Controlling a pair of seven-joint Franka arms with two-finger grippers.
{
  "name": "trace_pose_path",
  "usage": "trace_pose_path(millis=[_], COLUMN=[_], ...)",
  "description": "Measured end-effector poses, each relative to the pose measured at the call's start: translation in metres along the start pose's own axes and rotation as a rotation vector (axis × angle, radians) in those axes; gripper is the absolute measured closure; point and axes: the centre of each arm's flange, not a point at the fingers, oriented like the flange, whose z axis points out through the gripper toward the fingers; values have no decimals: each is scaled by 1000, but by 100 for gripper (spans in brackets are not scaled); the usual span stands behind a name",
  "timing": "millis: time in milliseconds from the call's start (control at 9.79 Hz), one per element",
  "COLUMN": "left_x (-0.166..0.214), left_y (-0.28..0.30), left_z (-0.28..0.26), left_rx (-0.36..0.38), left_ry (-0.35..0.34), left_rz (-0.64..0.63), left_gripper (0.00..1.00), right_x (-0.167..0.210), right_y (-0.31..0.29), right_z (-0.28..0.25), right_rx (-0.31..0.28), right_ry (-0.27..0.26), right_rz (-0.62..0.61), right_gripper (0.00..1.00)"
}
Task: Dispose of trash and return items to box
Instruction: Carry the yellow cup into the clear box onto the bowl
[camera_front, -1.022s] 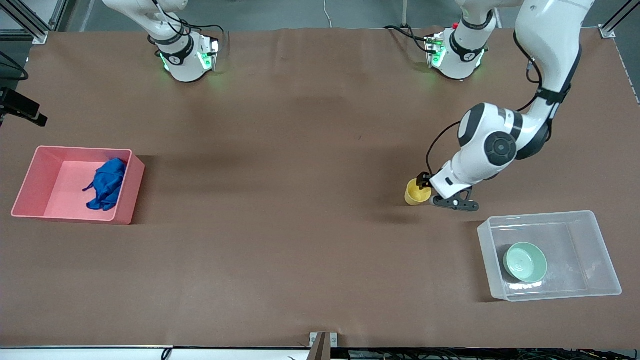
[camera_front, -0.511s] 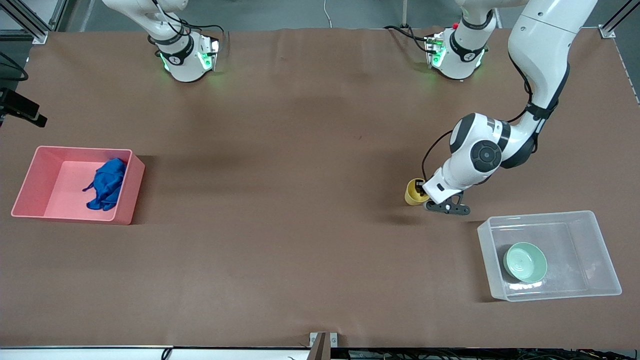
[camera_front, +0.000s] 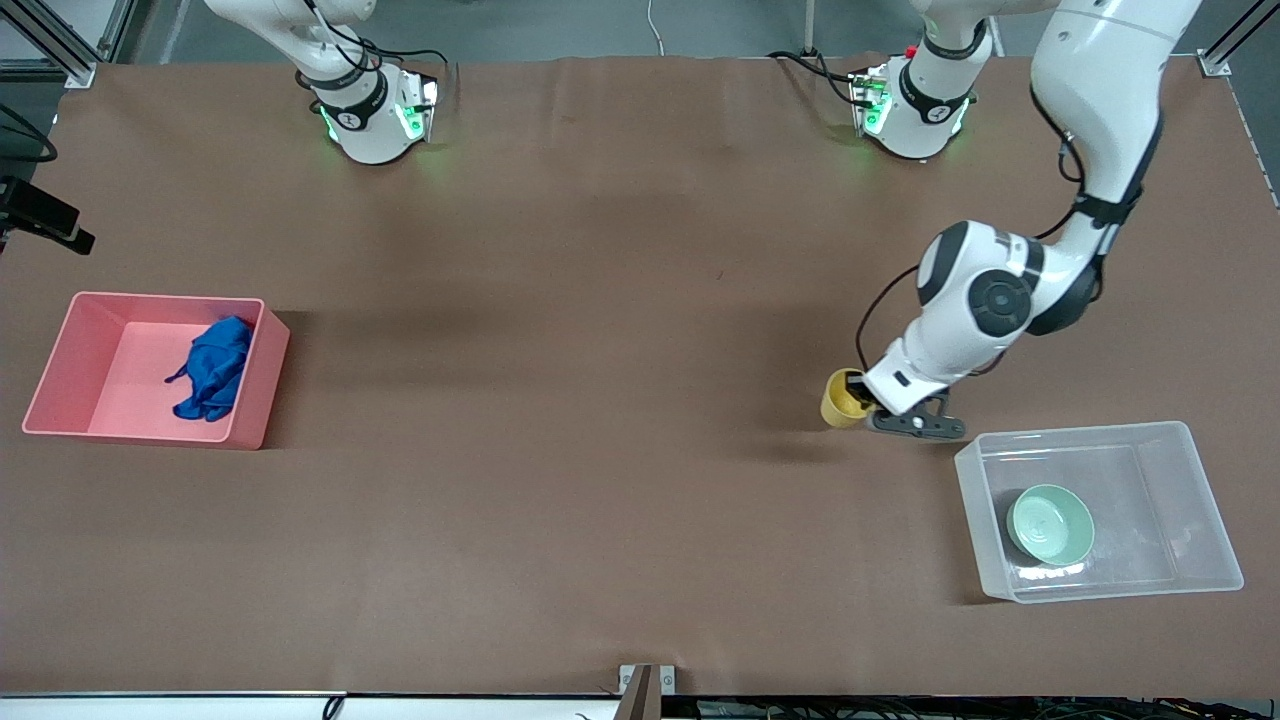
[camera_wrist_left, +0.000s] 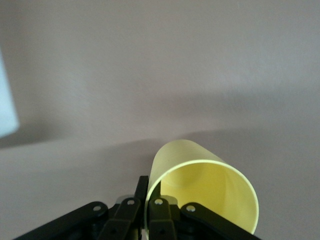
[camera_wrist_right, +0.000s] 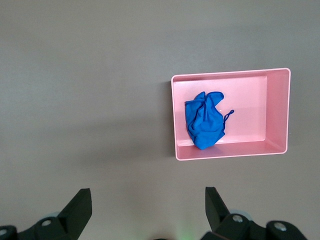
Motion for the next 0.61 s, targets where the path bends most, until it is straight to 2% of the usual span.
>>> trace_pose_path(millis=[204,409,613], left_x=[37,76,104], left_y=[-30,-77,-138], left_z=[-57,-107,-110], left_rx=[23,22,23], left_ry=[-18,10,41], left_rz=[17,33,66], left_gripper=[97,97,97], right_x=[0,0,0], right_y=[0,0,0], right_z=[0,0,0], right_rx=[0,0,0], right_ry=[0,-1,-1], right_rz=[0,0,0], right_gripper=[0,0,0])
